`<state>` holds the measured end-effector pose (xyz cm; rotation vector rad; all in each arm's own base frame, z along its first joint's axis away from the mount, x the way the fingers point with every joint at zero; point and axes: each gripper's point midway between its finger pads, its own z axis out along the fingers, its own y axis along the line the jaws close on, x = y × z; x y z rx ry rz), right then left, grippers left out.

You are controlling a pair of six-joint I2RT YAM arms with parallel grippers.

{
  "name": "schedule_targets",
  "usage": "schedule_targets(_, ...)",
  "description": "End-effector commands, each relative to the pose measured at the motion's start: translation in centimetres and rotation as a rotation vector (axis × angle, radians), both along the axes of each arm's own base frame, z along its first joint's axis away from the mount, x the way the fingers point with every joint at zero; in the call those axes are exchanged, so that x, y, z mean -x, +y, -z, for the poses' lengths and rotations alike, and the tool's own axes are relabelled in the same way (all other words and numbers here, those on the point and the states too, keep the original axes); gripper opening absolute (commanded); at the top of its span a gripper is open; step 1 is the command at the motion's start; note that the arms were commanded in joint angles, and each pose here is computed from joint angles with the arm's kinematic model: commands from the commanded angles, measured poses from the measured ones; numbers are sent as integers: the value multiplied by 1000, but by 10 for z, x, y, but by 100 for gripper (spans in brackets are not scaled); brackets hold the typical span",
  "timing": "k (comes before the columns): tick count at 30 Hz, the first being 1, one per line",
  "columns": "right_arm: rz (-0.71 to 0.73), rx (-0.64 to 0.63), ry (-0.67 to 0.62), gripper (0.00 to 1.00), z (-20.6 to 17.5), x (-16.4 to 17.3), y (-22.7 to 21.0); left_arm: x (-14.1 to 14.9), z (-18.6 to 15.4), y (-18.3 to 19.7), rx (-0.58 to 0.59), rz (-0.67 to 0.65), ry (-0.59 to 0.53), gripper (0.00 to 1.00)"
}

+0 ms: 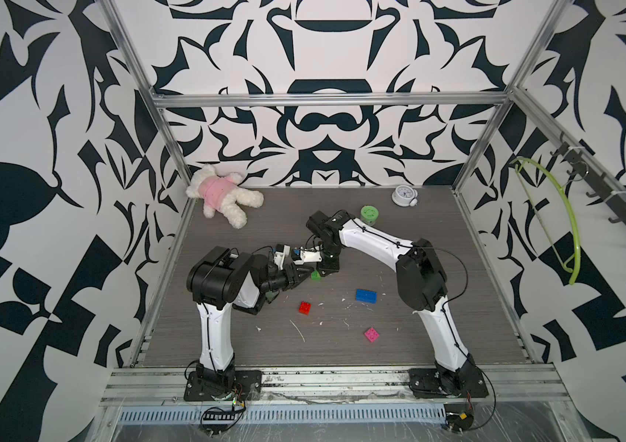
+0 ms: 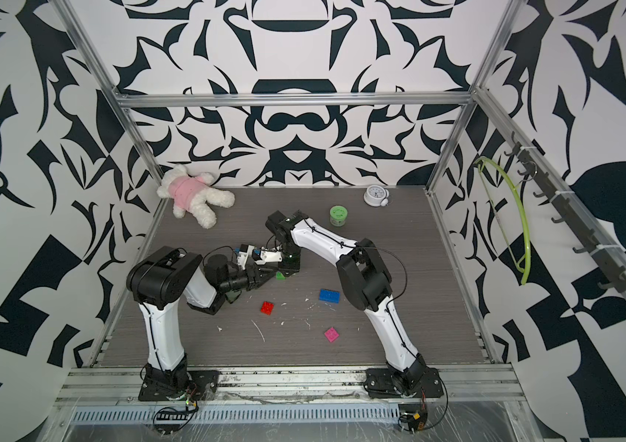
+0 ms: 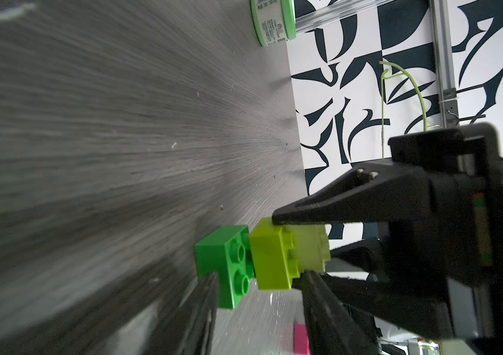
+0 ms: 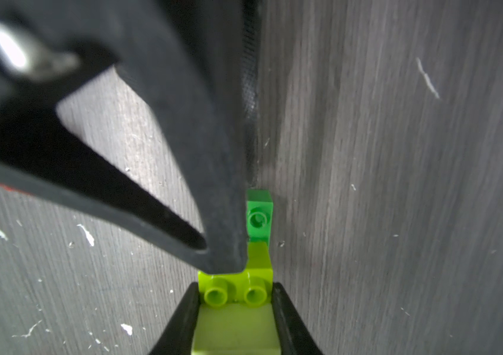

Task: Assemble the letter y with lego
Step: Assemble the lego brick with the lego brick.

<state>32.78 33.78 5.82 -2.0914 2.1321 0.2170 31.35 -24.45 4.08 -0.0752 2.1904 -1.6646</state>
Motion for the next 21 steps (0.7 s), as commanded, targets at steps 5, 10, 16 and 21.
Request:
schedule_targets(5, 20, 18, -8, 30, -8, -2, -1, 40, 80, 17, -164, -17, 302, 49)
schedule_targets(10, 19, 31, -5, 29, -5, -1, -1, 40, 81, 17, -166, -18, 306, 49)
schedule_targets(16, 45, 55, 0, 28, -1, -1, -1, 40, 81, 17, -161, -16, 316, 49)
schedule_targets(21, 51, 60, 14, 27, 1, 6, 0, 40, 82, 17, -160, -17, 321, 48)
